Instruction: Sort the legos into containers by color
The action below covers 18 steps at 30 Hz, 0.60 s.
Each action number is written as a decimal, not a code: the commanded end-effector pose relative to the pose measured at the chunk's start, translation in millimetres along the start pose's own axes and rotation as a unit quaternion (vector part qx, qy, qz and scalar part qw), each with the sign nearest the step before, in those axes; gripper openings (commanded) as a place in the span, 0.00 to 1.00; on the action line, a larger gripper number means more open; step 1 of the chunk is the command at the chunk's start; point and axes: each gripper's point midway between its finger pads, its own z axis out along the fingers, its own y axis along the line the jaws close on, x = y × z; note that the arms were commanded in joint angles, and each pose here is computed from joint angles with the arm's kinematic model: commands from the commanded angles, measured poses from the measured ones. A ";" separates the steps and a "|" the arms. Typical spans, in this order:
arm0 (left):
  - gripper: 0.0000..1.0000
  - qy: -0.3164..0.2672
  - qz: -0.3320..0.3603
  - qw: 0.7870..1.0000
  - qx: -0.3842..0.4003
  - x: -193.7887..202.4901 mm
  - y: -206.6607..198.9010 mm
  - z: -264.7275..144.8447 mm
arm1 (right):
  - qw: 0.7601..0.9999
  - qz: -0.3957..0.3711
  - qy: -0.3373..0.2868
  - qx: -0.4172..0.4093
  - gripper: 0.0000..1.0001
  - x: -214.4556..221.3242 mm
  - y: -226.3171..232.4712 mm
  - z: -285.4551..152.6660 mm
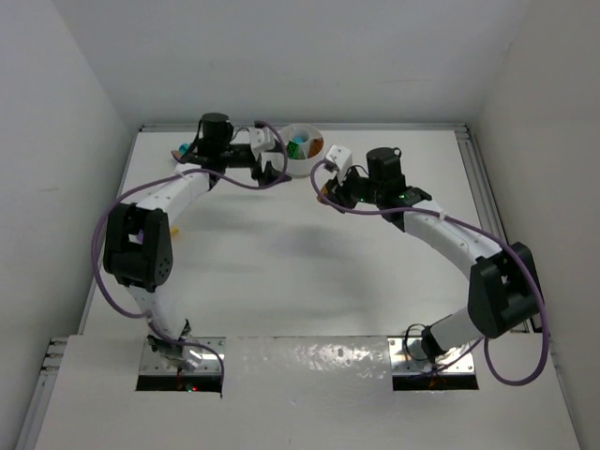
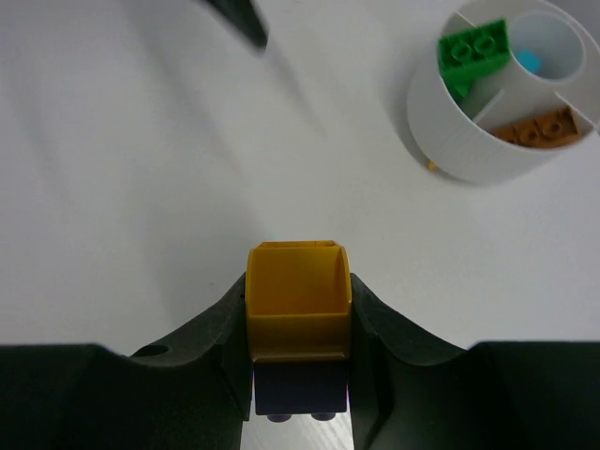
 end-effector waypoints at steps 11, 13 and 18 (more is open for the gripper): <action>0.78 -0.019 -0.009 0.991 0.136 1.0 -111.1 24.6 | 0.988 -0.094 -0.092 -0.083 0.00 -73.3 42.6 29.2; 0.77 -0.019 -0.009 0.991 0.128 -0.2 -108.8 24.9 | 0.987 -0.094 -0.095 -0.086 0.00 -75.4 45.4 27.3; 0.72 -0.023 -0.001 0.991 0.131 -3.4 -109.3 24.2 | 0.987 -0.095 -0.084 -0.101 0.00 -69.3 53.9 25.2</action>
